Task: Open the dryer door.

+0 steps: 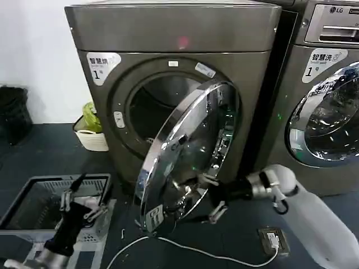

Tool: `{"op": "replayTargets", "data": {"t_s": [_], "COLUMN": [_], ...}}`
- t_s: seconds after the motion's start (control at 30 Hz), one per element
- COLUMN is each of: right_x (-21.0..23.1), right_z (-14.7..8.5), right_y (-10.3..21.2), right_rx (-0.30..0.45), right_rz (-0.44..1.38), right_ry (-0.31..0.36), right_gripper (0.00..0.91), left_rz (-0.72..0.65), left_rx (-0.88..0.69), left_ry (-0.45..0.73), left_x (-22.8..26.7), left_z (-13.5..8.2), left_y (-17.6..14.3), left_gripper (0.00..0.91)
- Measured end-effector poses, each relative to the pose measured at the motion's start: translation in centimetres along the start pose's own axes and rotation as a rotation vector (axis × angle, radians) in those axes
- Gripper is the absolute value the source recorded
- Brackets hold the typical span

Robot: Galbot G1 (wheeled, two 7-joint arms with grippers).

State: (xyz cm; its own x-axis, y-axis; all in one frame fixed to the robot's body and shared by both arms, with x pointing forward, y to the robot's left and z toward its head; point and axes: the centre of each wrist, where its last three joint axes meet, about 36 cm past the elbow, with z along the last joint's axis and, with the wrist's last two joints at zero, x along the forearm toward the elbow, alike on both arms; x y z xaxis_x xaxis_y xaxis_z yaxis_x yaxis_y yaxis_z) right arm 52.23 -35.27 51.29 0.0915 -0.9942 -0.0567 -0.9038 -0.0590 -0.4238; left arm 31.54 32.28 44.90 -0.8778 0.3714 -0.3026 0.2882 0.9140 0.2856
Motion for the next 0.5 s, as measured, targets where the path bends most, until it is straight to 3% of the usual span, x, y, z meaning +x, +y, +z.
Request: {"op": "replayTargets", "data": {"t_s": [0.23, 0.5], "right_x": [6.0, 9.5], "right_z": [-4.1, -8.4], "right_y": [6.0, 13.4], "right_rx": [0.030, 0.124], "right_rz": [0.141, 0.314], "right_ry": [0.033, 0.086], "right_gripper": [0.907, 0.907], "left_rz": [0.069, 0.169], "left_rx": [0.015, 0.028], "left_ry": [-0.016, -0.041], "left_x": [-1.8, -3.6], "left_z": [1.2, 2.1], "left_y": [-0.5, -1.4], "left_gripper": [0.907, 0.907]}}
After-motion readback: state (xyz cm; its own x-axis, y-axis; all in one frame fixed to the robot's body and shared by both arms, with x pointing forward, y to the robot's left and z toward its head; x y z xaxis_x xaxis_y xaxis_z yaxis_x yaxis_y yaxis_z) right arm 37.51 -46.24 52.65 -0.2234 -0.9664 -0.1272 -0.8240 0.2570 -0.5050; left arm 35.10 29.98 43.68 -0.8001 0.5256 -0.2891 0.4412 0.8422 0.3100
